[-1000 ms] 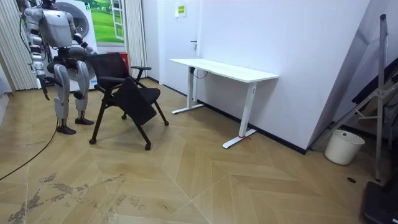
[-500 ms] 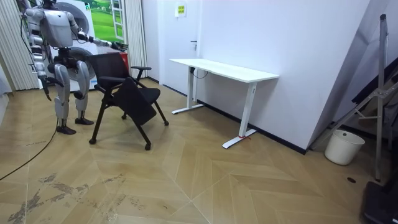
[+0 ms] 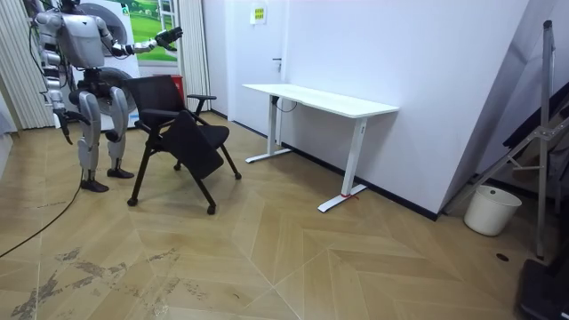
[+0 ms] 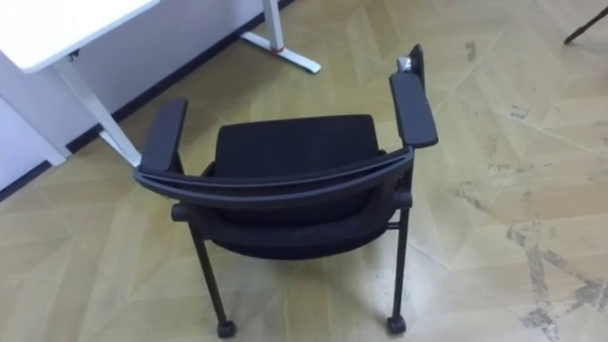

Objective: Push chair

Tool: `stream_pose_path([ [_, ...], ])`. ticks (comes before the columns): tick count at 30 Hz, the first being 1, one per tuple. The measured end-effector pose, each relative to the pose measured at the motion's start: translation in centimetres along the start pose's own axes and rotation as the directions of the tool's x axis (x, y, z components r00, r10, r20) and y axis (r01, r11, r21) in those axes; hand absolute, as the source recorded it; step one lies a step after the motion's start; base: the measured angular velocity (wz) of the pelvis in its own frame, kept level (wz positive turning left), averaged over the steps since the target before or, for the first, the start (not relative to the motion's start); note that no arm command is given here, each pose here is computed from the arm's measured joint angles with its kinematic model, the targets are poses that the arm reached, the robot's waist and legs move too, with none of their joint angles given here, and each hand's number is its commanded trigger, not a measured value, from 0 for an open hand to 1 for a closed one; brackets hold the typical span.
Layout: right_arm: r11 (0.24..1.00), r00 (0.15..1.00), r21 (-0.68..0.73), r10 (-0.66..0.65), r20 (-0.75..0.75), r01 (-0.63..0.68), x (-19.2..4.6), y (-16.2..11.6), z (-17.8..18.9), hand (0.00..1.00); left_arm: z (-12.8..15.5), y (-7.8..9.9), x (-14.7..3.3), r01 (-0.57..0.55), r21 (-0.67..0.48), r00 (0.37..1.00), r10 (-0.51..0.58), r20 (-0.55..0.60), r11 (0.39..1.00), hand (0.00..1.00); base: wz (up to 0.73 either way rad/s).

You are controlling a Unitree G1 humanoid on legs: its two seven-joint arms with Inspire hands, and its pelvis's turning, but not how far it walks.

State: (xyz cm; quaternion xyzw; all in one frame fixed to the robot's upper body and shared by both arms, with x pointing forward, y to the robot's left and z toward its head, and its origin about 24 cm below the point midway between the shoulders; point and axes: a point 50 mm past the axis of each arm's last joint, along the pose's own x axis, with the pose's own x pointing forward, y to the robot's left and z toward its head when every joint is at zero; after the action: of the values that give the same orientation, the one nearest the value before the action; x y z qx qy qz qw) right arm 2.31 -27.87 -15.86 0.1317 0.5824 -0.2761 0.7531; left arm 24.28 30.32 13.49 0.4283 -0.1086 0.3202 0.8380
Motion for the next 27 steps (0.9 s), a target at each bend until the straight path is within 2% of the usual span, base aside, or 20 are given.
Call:
stream_pose_path([
  [7, 0.999, 1.0, -0.032, 0.019, -0.013, -0.02, 0.1, 0.8, 0.1, 0.0, 2.1, -2.8, -0.8, 0.142, 0.155, 0.981, -0.161, 0.112, 0.978, 0.0, 0.01],
  [10, 0.997, 0.999, -0.069, 0.028, -0.021, -0.029, 0.1, 0.8, 0.0, 0.0, 3.2, -4.4, -1.4, 0.221, 0.202, 0.954, -0.255, 0.16, 0.954, 0.0, -0.08],
  [15, 0.991, 0.999, -0.128, 0.038, -0.014, -0.039, 0.2, 1.2, 0.6, 0.0, 4.9, -7.4, -3.2, 0.4, 0.224, 0.871, -0.445, 0.208, 0.889, 0.0, -0.08],
  [18, 0.992, 0.999, -0.124, 0.039, 0.004, -0.038, 0.2, 1.3, 0.9, 0.0, 5.3, -8.1, -3.5, 0.459, 0.241, 0.834, -0.508, 0.216, 0.855, 0.0, -0.05],
  [27, 0.994, 1.0, -0.11, 0.026, 0.015, -0.024, 0.2, 0.9, 1.0, 0.0, 5.4, -8.4, -3.4, 0.524, 0.273, 0.792, -0.58, 0.19, 0.807, 0.0, -0.01],
])
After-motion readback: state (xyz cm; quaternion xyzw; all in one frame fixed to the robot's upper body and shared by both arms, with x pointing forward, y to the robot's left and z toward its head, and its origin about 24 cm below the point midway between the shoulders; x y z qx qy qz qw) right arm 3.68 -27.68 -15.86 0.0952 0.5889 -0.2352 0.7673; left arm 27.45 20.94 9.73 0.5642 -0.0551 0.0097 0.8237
